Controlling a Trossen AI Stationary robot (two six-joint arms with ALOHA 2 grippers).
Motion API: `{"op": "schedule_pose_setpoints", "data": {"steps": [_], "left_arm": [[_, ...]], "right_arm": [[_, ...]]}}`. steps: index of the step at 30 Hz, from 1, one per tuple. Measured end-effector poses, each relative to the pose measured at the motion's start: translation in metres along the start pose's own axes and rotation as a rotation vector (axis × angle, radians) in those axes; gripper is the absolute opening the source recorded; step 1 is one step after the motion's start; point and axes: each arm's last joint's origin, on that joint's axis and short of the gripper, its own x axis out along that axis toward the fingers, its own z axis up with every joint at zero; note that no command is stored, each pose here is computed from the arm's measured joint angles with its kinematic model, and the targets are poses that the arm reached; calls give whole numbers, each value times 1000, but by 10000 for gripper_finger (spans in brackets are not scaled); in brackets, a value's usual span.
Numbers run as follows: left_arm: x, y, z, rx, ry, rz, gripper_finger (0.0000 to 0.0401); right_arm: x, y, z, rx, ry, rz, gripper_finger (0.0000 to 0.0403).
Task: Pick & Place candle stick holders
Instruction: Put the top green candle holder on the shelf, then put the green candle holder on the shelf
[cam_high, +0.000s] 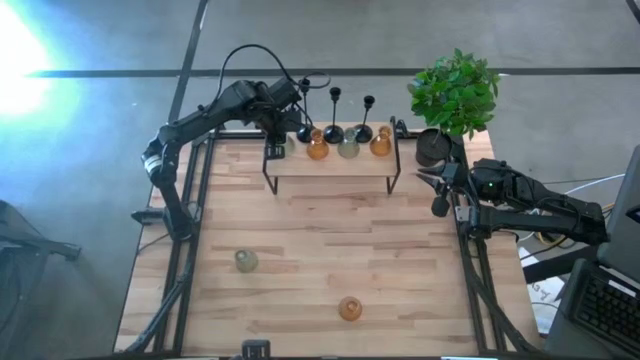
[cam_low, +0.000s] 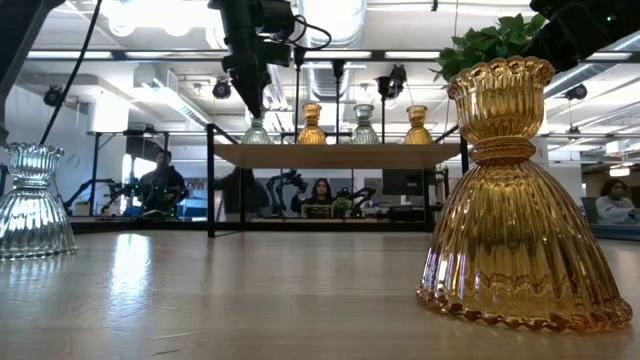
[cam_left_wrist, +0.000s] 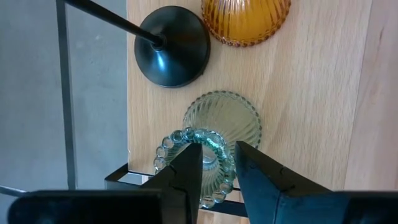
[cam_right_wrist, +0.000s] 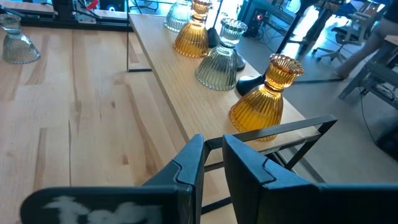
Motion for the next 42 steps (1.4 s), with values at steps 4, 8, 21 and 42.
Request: {"op": "schedule_pose_setpoints", "data": {"steps": [4,8,21,42], "left_arm": [[0,0,0,-6,1,0,99],[0,0,0,-6,1,0,99],[-3,0,-1,-22,-3,-8,99],[-54,-1,-10,-74,-126,61,99]], "right_arm": [[0,0,0,0,0,0,52],[0,0,0,0,0,0,52],[0,0,0,0,0,0,52],[0,0,0,0,0,0,52]]}}
